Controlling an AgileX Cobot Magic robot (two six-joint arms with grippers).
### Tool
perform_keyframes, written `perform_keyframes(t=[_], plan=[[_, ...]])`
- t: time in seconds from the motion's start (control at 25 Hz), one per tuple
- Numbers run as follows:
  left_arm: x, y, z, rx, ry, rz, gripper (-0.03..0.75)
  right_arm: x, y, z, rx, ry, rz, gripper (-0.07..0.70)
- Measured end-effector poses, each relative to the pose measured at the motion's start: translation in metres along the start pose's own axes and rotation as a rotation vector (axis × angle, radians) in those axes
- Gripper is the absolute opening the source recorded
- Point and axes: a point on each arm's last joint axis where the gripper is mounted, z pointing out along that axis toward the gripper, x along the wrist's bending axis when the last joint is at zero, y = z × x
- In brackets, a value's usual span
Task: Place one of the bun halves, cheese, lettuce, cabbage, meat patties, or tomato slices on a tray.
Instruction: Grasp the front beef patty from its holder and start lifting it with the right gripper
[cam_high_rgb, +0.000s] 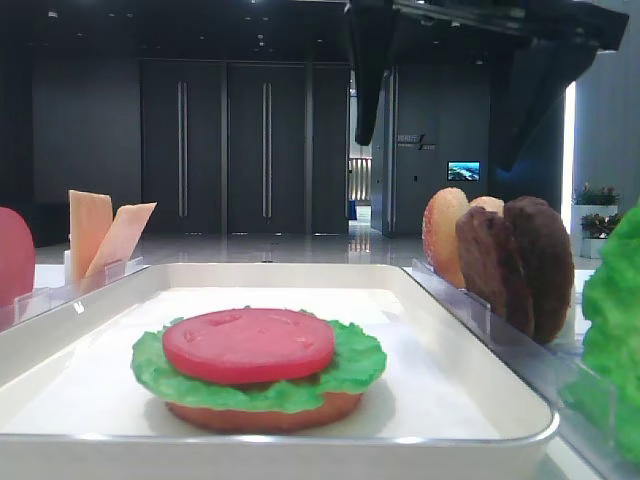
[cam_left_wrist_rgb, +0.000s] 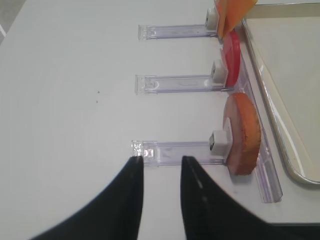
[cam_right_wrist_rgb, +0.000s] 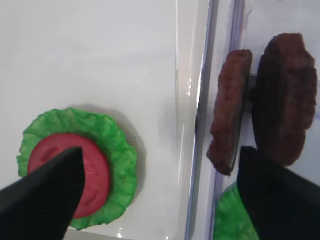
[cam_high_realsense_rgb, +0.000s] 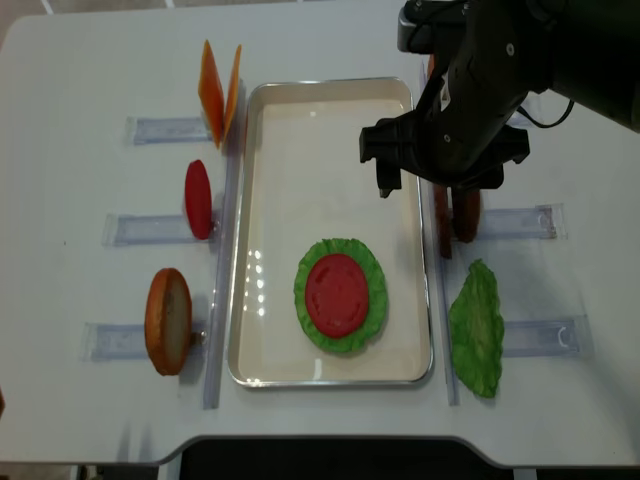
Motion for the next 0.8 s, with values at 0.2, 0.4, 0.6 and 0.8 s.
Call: perform_keyframes(t=[0.2, 0.4, 0.6, 0.8], plan=[[0.000, 0.000, 0.000, 0.000, 0.000, 0.000, 0.144, 0.001, 0.001, 0.010, 0.001, -0.041, 0.004, 0.587], [0.000, 0.000, 0.000, 0.000, 0.000, 0.000, 0.099, 0.000, 0.003, 0.019, 0.001, -0.077, 0.012, 0.587], [0.000, 0.000, 0.000, 0.000, 0.000, 0.000, 0.063, -0.002, 0.005, 0.021, -0.013, -0.106, 0.013, 0.587], [0.000, 0.000, 0.000, 0.000, 0.000, 0.000, 0.037, -0.002, 0.005, 0.021, -0.016, -0.110, 0.016, 0.587]])
